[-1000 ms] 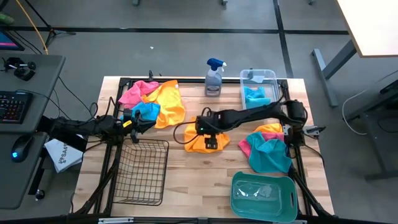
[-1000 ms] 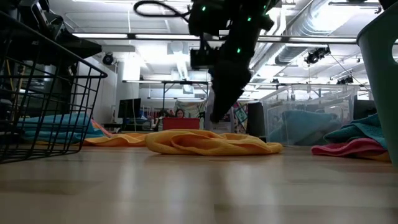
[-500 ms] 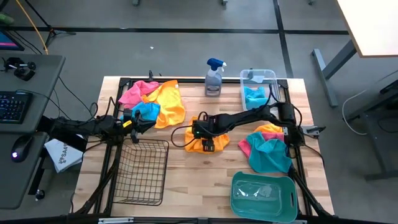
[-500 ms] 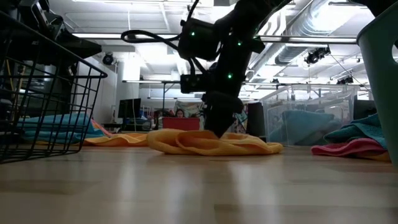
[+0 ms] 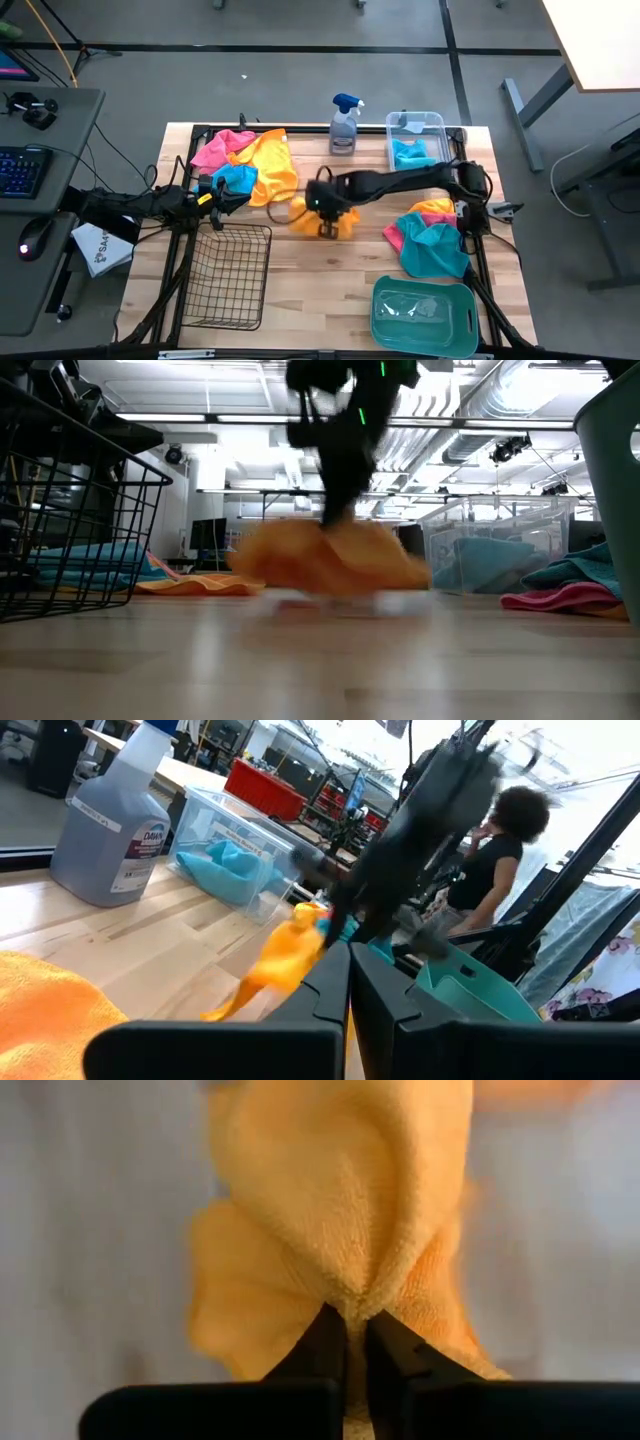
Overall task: Sort microfiber towel by color & place in baskets
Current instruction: Put the middle orange microfiber towel into the black wire basket
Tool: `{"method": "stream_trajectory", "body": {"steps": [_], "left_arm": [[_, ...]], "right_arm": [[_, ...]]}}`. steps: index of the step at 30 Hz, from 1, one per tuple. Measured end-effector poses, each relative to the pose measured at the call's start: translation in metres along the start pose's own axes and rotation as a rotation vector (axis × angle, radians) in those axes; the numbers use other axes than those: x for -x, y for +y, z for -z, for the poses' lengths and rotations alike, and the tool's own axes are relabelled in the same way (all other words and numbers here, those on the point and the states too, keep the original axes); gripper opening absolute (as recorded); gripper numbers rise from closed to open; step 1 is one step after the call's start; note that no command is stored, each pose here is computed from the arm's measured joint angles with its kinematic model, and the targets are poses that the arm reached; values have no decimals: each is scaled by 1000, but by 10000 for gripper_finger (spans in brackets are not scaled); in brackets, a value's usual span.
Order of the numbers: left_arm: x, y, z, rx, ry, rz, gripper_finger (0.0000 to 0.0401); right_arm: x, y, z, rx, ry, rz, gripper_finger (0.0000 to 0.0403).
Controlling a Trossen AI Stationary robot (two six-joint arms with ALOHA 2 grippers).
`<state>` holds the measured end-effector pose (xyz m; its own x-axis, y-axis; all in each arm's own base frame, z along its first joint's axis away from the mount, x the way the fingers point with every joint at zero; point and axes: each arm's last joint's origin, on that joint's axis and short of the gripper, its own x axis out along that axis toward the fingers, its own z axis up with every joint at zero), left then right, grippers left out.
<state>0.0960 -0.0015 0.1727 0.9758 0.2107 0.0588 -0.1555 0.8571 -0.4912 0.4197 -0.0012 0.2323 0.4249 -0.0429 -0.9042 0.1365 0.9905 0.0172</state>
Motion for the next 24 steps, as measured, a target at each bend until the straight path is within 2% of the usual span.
{"method": "stream_trajectory", "body": {"steps": [4,8,12,16,20,24], "left_arm": [[0,0,0,0,0,0,0],[0,0,0,0,0,0,0],[0,0,0,0,0,0,0],[0,0,0,0,0,0,0],[0,0,0,0,0,0,0],[0,0,0,0,0,0,0]], "right_arm": [[50,5,-39,44,-223,-94,3],[102,19,-70,181,-467,-248,2],[127,38,-86,306,-693,-330,1],[124,54,-96,350,-855,-353,1],[100,74,-103,372,-923,-403,1],[75,94,-108,339,-974,-465,1]]}}
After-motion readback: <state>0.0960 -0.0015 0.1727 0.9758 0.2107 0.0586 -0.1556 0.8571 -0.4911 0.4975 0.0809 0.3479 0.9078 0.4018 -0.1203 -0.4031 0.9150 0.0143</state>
